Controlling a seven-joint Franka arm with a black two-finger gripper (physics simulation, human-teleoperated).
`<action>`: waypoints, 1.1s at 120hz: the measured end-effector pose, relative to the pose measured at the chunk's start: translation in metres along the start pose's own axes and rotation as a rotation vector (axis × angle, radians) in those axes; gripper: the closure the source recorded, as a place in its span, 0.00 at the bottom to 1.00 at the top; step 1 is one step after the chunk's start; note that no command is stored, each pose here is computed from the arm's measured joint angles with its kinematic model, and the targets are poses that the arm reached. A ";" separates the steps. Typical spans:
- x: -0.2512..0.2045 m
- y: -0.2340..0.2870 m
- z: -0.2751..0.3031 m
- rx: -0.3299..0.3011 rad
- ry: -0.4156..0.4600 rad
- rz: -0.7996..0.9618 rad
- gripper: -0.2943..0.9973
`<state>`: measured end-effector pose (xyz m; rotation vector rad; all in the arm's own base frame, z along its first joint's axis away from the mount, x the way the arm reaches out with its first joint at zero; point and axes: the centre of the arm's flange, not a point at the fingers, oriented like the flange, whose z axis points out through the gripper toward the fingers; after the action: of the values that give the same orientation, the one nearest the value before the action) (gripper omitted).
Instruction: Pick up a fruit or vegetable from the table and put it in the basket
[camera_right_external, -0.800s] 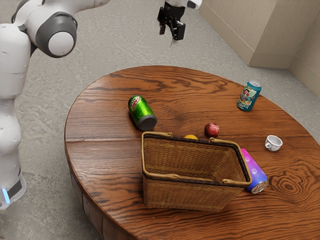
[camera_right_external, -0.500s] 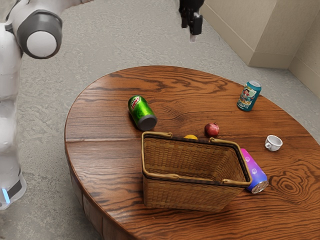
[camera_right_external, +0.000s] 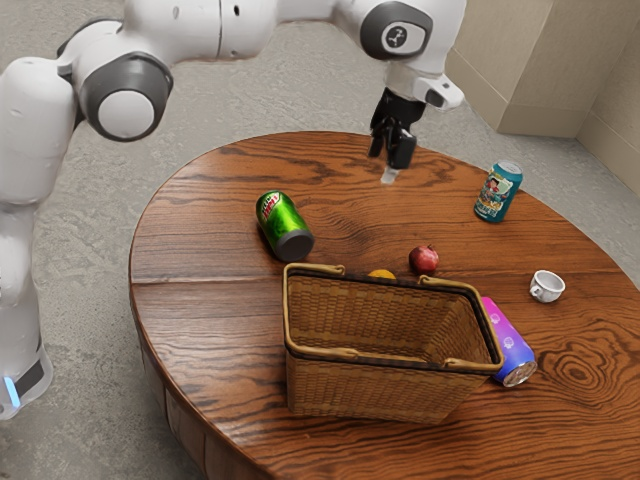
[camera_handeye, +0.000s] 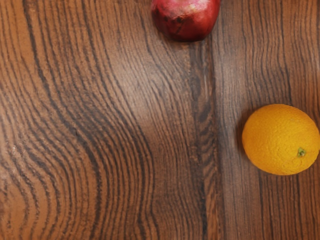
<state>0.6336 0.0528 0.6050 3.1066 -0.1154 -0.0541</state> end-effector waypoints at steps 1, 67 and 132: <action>0.000 -0.001 0.000 0.006 0.005 0.000 0.23; 0.082 0.045 0.097 0.037 0.236 0.199 0.23; 0.101 0.023 0.156 -0.002 0.203 0.200 0.23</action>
<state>0.7266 0.0171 0.4468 3.0567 -0.4167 0.2644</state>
